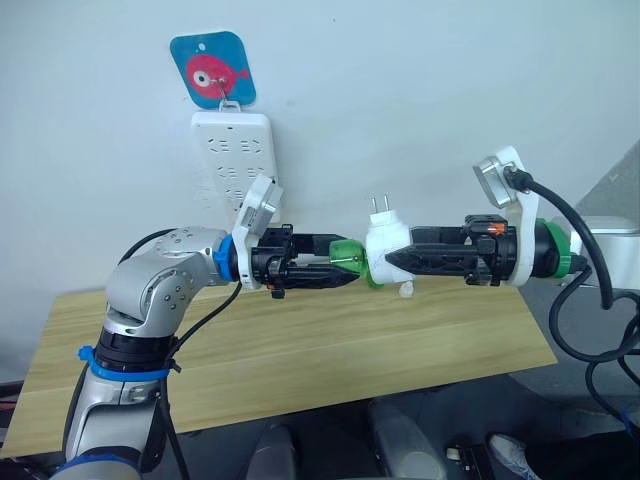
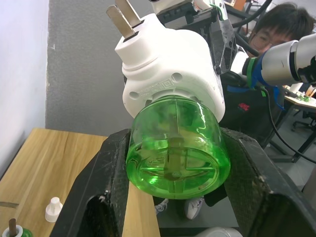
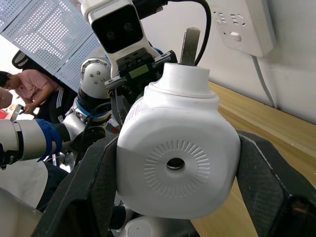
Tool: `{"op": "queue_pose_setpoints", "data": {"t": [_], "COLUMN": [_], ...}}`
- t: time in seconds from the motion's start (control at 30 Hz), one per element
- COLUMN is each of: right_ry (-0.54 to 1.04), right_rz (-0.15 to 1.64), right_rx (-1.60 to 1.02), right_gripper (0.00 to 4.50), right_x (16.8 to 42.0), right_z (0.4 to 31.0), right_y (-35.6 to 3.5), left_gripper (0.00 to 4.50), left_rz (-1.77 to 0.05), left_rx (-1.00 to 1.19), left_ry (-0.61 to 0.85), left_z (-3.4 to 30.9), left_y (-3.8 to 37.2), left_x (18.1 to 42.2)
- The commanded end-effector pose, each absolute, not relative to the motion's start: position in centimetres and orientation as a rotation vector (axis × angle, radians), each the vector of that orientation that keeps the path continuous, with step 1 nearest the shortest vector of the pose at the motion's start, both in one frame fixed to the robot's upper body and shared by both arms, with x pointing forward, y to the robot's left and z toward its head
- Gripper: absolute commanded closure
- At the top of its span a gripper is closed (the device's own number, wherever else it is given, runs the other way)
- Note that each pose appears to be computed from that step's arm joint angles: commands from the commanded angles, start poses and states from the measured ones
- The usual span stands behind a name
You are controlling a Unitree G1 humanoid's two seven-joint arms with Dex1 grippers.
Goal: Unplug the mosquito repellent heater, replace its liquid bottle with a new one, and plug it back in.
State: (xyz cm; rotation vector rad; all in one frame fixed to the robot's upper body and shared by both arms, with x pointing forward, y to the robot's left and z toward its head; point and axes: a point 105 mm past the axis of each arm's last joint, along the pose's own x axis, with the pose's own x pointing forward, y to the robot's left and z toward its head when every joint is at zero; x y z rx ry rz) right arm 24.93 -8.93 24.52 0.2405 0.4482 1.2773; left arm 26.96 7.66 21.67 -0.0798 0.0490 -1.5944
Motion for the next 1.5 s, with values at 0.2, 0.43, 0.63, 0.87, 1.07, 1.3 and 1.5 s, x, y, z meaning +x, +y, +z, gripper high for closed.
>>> {"op": "queue_pose_setpoints", "data": {"t": [0.2,0.43,0.63,0.87,1.07,1.3,1.5], "right_ry": [0.485,0.494,0.511,0.529,0.536,0.506,0.542], "right_rz": [1.329,1.331,1.321,1.303,1.292,1.308,1.293], "right_rx": [0.268,0.314,0.339,0.323,0.258,0.143,0.112], "right_gripper": [0.13,0.00,0.00,0.00,0.00,0.00,0.00], "right_x": [23.8,23.8,23.9,24.0,23.9,24.1,24.6], "right_z": [24.1,24.7,24.9,24.7,24.9,25.7,25.5], "right_y": [-7.5,-8.1,-8.4,-8.4,-8.2,-7.7,-7.7], "left_gripper": [2.22,2.22,2.22,2.22,2.22,2.22,2.22], "left_rz": [-1.632,-1.618,-1.609,-1.604,-1.589,-1.573,-1.552], "left_rx": [-0.073,-0.075,-0.087,-0.094,-0.103,-0.119,-0.151], "left_ry": [-0.022,-0.018,-0.025,-0.034,-0.056,-0.069,-0.099], "left_z": [22.4,22.2,22.1,22.0,21.7,21.6,21.8], "left_y": [6.1,6.4,6.3,6.0,5.4,5.1,4.8], "left_x": [26.2,26.4,26.6,26.6,26.7,26.8,27.0]}}
